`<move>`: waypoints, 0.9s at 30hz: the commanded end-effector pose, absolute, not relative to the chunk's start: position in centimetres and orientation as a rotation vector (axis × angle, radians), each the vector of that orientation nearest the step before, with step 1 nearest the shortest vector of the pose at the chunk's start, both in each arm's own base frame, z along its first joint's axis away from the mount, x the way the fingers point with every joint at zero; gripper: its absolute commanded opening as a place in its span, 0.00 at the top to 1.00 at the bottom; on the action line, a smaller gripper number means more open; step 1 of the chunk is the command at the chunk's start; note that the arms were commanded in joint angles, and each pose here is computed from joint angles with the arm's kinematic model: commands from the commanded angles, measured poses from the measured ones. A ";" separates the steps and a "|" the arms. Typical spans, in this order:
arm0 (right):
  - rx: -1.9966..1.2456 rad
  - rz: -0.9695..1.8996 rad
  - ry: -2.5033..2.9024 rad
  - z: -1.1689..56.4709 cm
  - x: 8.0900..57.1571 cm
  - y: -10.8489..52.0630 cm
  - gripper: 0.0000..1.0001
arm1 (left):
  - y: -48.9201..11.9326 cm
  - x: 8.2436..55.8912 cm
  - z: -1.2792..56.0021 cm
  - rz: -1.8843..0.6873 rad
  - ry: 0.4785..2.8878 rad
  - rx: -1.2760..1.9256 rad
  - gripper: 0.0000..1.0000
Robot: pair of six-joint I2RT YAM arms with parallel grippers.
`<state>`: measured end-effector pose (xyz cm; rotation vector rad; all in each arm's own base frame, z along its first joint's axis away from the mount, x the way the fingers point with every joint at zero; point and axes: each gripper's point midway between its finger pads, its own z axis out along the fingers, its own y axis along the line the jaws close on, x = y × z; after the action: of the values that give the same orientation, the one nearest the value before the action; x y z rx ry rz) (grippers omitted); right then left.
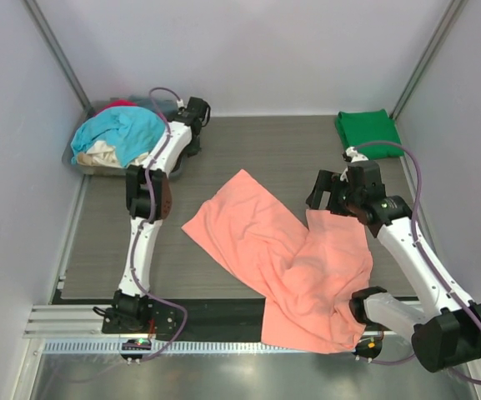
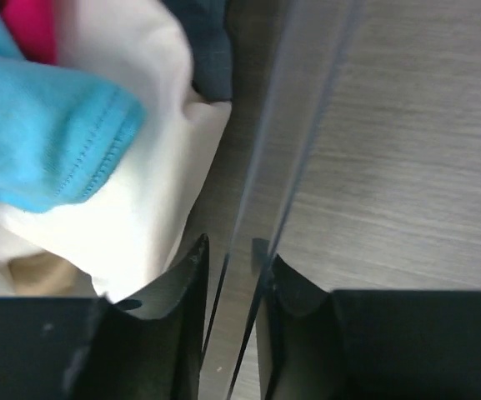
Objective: Fold and stack the t-shirts
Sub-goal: Flatten the tshirt out
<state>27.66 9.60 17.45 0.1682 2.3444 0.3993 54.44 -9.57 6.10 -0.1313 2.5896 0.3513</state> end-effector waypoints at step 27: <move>0.615 0.126 2.284 13.7 28.5 2.8 0.00 | -21.1 51.4 15.6 -0.057 2.420 -0.005 0.09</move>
<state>27.97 3.28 12.33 0.5302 2.3771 0.0926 52.22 -17.91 18.16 -0.0719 2.3684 0.0012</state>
